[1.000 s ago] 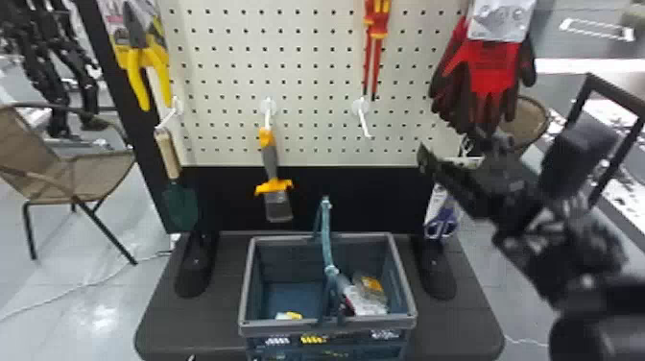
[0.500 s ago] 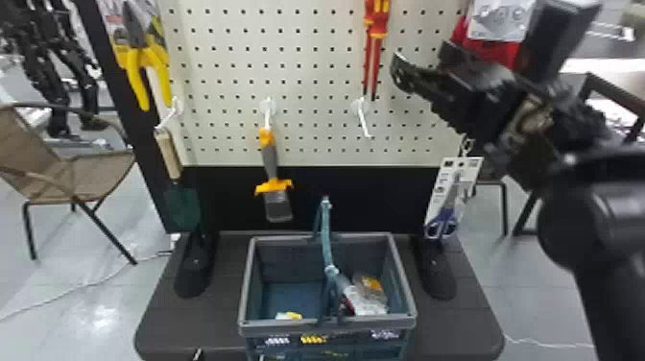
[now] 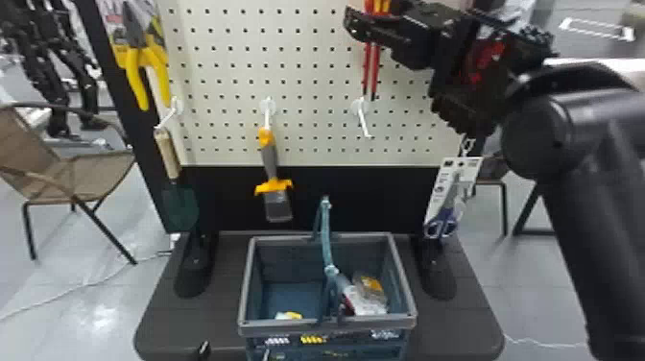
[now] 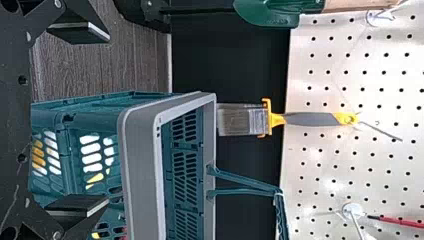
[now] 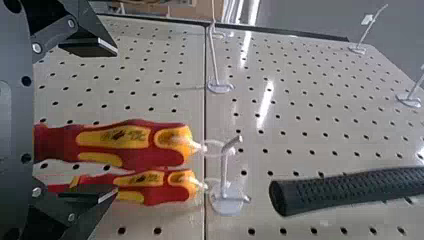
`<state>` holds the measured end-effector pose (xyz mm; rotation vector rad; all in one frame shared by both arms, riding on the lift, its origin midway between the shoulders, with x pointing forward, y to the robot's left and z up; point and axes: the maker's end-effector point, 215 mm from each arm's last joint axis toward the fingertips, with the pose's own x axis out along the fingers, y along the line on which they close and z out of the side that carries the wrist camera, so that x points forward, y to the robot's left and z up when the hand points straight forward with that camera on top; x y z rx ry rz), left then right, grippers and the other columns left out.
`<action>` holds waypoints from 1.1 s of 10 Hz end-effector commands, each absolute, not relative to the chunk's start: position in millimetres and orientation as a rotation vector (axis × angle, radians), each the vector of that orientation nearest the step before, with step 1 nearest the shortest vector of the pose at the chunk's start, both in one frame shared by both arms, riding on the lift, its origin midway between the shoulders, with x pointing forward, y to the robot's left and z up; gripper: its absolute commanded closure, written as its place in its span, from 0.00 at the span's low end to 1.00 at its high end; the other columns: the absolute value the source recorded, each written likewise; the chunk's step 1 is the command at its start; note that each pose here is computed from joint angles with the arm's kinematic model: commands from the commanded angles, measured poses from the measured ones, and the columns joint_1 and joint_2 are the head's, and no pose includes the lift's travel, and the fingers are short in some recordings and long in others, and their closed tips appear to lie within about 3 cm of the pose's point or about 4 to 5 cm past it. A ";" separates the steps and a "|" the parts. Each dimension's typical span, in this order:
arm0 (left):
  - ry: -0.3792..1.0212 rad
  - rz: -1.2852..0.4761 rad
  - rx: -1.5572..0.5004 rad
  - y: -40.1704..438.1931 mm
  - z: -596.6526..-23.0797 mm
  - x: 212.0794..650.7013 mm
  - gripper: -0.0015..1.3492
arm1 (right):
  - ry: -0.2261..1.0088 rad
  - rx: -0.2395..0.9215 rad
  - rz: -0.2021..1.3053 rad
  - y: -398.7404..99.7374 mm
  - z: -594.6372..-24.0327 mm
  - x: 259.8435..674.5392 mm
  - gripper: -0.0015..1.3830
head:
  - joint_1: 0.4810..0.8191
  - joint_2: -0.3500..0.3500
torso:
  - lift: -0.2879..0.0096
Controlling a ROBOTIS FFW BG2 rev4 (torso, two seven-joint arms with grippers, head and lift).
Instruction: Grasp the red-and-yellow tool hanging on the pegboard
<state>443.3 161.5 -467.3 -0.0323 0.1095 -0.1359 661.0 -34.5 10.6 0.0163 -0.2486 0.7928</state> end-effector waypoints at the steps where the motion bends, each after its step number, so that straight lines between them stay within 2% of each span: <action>1: 0.103 -0.139 -0.030 161.0 -465.0 446.8 0.12 | -0.221 -0.048 0.799 -29.8 9.5 667.9 0.28 | 0.20 0.50 | 0.63; 2: 0.103 -0.138 -0.031 161.2 -465.4 446.6 0.12 | -0.220 -0.076 0.787 -35.9 8.8 669.0 0.61 | 0.20 0.50 | 0.63; 3: 0.103 -0.137 -0.035 161.5 -465.8 445.3 0.12 | -0.219 -0.091 0.766 -42.2 8.0 671.1 0.86 | 0.20 0.50 | 0.63; 4: 0.100 -0.138 -0.034 161.9 -464.9 444.9 0.12 | -0.221 -0.111 0.753 -46.9 8.4 671.9 0.92 | 0.20 0.50 | 0.63; 5: 0.100 -0.139 -0.034 161.6 -464.9 444.8 0.12 | -0.221 -0.120 0.743 -49.7 8.6 673.5 0.94 | 0.20 0.50 | 0.63; 11: 0.105 -0.141 -0.033 160.5 -466.5 443.9 0.12 | -0.216 -0.123 0.747 -48.9 5.0 672.9 0.94 | 0.20 0.50 | 0.63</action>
